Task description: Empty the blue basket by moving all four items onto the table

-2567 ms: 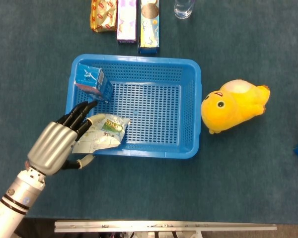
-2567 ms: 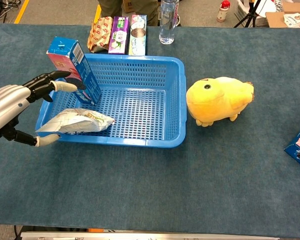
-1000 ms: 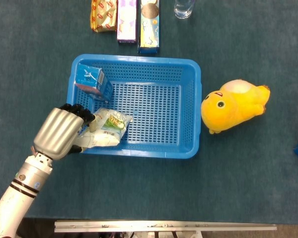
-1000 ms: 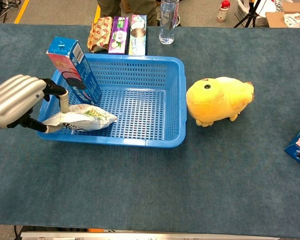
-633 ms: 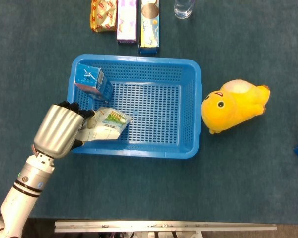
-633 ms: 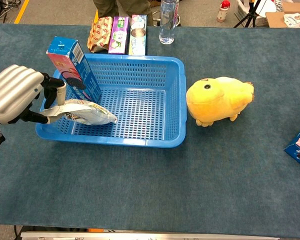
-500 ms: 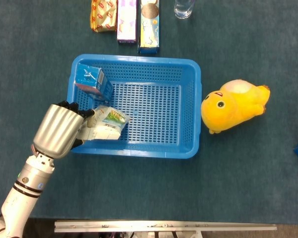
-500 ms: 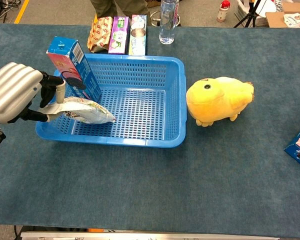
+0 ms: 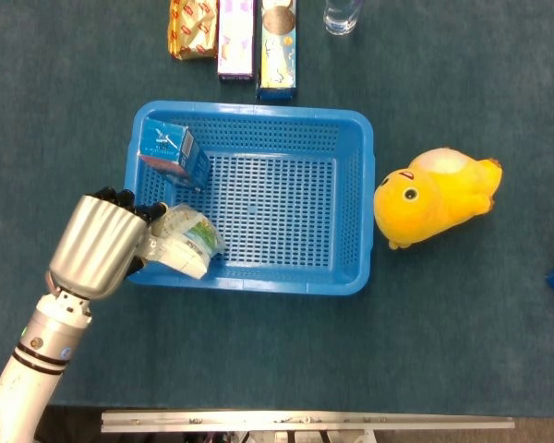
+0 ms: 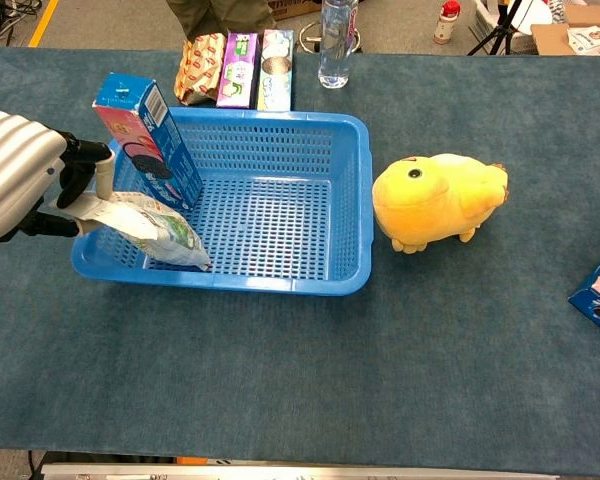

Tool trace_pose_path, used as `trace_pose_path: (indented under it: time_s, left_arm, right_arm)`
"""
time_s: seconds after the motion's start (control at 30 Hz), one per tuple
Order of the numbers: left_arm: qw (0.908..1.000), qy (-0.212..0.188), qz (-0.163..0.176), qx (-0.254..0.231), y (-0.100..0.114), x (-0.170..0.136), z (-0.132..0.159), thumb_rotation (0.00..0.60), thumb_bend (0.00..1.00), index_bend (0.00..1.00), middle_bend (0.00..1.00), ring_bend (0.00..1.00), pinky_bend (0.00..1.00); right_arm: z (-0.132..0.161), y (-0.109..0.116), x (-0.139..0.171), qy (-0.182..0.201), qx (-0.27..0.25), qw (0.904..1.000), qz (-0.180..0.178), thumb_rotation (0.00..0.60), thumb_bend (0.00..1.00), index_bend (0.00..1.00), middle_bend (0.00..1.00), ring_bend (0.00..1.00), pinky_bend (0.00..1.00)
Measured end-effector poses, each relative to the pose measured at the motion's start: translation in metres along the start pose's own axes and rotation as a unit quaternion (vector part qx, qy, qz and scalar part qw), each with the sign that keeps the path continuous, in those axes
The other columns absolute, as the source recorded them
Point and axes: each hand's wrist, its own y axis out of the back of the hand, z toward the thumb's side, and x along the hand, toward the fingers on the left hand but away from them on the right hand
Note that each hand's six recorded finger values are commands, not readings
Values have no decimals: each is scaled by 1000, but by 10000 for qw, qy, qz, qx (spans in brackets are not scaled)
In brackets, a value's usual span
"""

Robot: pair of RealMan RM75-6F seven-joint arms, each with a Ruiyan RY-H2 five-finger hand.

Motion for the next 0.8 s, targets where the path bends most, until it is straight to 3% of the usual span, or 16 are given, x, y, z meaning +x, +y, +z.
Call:
trace_pose_path:
  time_s: [0.4, 0.8]
  left_arm:
    - [9971, 262, 597, 399, 45, -11, -15, 600, 264, 830, 835, 649, 698]
    - [9869, 619, 1269, 778, 94, -21, -35, 600, 264, 830, 835, 649, 699]
  right_arm:
    - [-2, -2, 0, -27, -44, 10000, 6, 600, 0, 51, 192, 243, 385]
    - [-2, -4, -2, -35, -74, 10000, 29, 600, 0, 51, 192, 243, 385]
